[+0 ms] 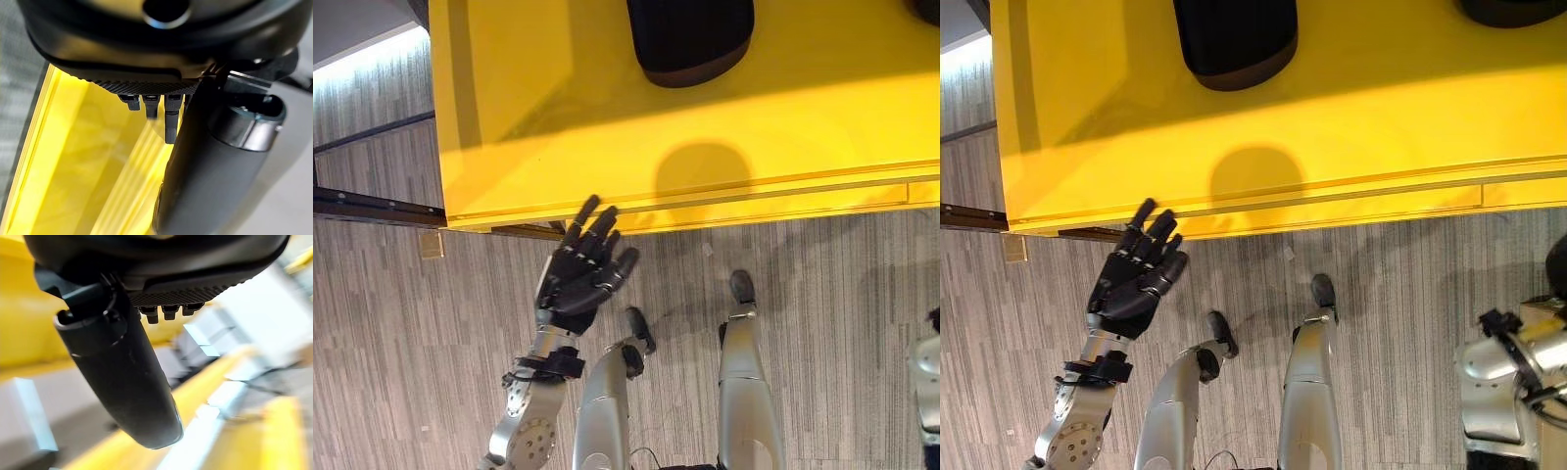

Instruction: Move parts from the plastic box to the shelf.

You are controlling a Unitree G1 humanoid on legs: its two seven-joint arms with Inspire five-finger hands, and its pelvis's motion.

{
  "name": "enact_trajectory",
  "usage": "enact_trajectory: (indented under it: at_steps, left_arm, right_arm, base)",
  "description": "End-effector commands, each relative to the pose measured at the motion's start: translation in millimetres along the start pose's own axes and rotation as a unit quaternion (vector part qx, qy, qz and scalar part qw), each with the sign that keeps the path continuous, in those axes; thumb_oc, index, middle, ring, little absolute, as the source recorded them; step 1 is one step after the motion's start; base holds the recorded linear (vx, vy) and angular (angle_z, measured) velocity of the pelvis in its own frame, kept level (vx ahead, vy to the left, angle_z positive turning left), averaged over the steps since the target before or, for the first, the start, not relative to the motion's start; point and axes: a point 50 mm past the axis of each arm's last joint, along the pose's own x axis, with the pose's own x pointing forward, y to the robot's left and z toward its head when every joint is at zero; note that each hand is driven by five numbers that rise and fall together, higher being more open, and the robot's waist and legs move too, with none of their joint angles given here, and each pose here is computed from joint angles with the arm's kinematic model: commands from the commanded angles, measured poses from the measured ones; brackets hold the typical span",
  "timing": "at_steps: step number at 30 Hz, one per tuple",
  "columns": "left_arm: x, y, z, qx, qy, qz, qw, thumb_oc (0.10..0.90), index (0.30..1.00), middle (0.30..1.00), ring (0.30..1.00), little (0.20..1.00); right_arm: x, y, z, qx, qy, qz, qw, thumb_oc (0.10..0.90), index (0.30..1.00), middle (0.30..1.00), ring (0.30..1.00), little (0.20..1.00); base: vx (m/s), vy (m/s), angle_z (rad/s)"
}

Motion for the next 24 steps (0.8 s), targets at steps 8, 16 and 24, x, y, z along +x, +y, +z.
enact_trajectory:
  at_steps: [8, 16, 24]
  left_arm:
    - [6, 42, 31, 0.062, -0.128, 0.191, 0.971, 0.900, 1.000, 1.000, 1.000, 1.000]
    - [-22, 120, -12, 0.234, 0.033, 0.339, 0.911, 0.900, 1.000, 1.000, 1.000, 1.000]
    - [-84, 177, -48, 0.325, 0.277, 0.380, 0.821, 0.900, 1.000, 1.000, 1.000, 1.000]
  right_arm:
    - [-11, 2, -39, 0.065, 0.185, -0.104, 0.975, 0.900, 1.000, 1.000, 1.000, 1.000]
    - [-73, 22, -128, -0.144, 0.273, 0.239, 0.920, 0.900, 1.000, 1.000, 1.000, 1.000]
    - [-164, 5, -174, -0.223, 0.404, 0.643, 0.611, 0.900, 1.000, 1.000, 1.000, 1.000]
  base:
    - [-0.01, -0.088, 0.06]
    - [0.03, -0.048, 0.06]
    - [-0.02, -0.072, 0.01]
